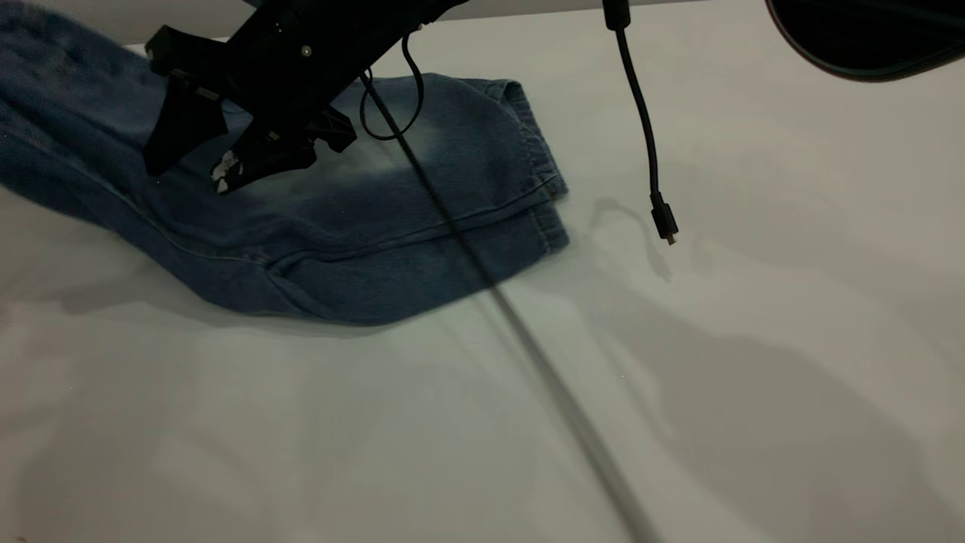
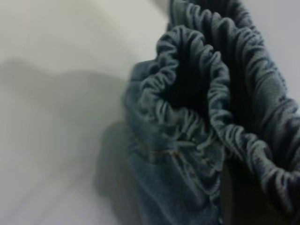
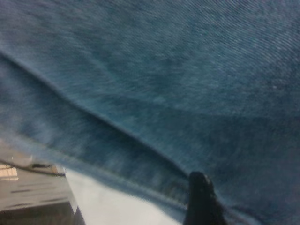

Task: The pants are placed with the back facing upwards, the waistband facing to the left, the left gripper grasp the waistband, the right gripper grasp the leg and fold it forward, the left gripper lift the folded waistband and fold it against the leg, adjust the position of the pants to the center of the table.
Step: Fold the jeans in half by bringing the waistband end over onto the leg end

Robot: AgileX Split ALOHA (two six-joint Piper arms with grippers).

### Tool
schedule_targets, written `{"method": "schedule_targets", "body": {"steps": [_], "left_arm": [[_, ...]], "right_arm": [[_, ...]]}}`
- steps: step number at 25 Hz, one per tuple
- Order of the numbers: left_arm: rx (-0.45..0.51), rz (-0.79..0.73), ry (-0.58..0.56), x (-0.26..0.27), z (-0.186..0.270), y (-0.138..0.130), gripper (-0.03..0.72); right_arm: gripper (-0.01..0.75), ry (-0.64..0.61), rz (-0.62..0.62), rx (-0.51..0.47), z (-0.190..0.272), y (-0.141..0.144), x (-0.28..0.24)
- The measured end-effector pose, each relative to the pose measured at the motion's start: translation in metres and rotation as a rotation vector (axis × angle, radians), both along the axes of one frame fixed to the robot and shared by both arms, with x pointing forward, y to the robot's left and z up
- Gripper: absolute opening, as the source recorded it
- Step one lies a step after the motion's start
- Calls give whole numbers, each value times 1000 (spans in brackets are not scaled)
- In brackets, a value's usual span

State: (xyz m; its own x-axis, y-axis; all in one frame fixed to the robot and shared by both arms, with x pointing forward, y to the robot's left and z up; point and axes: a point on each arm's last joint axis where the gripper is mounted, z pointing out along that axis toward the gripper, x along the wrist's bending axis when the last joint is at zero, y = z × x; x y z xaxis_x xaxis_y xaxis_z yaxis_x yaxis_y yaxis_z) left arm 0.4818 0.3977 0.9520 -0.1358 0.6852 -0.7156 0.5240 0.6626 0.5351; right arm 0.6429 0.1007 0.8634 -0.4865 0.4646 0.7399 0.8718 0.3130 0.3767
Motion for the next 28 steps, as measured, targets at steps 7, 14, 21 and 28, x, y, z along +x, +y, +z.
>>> {"method": "schedule_targets", "body": {"steps": [7, 14, 21, 28], "left_arm": [[102, -129, -62, 3, 29, -39, 178], [100, -223, -74, 6, 35, -72, 173], [132, -245, -56, 9, 33, -82, 172], [134, -260, -70, 9, 35, -83, 171]], "right_arm": [[382, 6, 1, 0, 0, 3, -3], [382, 18, 46, 0, 0, 15, -17], [382, 10, 76, -2, 11, 2, -9], [382, -59, 20, -68, 23, -43, 28]]}}
